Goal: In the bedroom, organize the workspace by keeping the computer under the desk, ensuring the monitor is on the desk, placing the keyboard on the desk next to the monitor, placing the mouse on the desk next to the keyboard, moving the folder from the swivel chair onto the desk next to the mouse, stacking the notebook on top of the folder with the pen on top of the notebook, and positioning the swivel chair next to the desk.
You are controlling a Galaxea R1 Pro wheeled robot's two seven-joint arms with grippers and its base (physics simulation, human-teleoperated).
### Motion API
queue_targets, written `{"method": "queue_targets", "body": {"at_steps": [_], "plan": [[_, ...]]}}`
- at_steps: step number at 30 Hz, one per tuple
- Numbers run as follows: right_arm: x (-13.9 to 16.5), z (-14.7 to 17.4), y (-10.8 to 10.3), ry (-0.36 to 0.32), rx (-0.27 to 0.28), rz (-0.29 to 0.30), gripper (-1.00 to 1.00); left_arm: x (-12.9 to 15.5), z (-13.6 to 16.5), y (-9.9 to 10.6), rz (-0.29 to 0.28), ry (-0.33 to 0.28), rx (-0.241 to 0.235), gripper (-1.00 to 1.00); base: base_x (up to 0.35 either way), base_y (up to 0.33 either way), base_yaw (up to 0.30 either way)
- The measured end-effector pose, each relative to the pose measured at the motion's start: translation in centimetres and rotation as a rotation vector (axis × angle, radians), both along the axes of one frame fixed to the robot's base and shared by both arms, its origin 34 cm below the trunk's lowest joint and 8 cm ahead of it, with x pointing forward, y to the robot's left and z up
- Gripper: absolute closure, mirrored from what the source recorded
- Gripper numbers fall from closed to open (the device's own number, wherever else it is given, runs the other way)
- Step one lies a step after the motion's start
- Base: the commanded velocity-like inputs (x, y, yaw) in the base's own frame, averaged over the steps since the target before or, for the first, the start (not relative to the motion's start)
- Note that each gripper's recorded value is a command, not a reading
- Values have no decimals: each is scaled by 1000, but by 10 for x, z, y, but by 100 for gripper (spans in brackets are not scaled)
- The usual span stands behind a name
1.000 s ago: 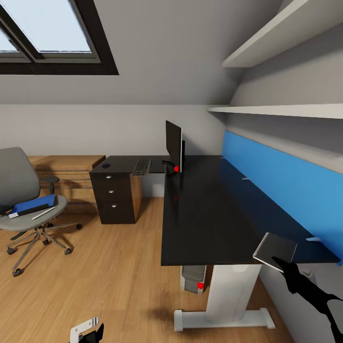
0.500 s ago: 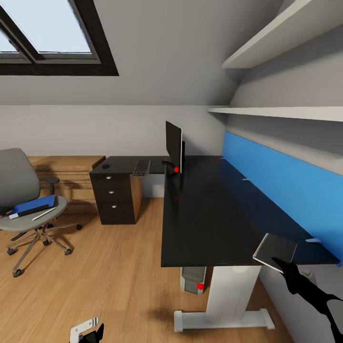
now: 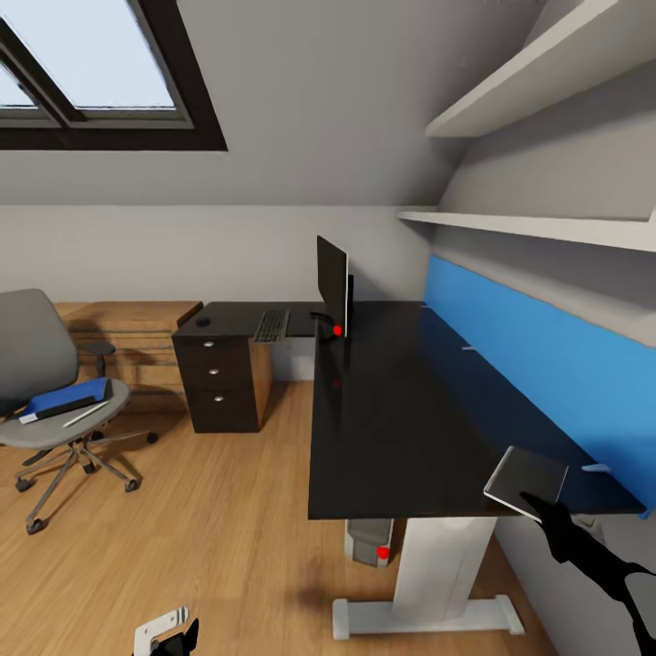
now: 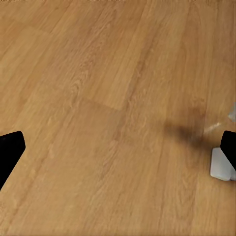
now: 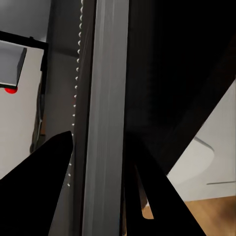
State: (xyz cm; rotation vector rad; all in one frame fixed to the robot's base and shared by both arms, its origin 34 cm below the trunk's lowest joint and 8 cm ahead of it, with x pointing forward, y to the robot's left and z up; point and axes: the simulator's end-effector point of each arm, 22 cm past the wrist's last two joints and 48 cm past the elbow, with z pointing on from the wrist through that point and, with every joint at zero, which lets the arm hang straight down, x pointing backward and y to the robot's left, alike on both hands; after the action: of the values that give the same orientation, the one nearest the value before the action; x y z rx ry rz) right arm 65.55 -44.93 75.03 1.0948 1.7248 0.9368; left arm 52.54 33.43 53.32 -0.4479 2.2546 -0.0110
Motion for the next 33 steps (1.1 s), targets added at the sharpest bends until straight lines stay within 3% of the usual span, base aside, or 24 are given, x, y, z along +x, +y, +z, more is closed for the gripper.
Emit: {"method": "queue_targets", "body": {"at_steps": [22,33], "plan": [[3,38,6,4,-4,17,100,2,37,-4,-1,1,-5,-100,0,0,0],[11,55,40,19,-46,121,100,2,55,-5,0,1,-7,-100,0,0,0]]}}
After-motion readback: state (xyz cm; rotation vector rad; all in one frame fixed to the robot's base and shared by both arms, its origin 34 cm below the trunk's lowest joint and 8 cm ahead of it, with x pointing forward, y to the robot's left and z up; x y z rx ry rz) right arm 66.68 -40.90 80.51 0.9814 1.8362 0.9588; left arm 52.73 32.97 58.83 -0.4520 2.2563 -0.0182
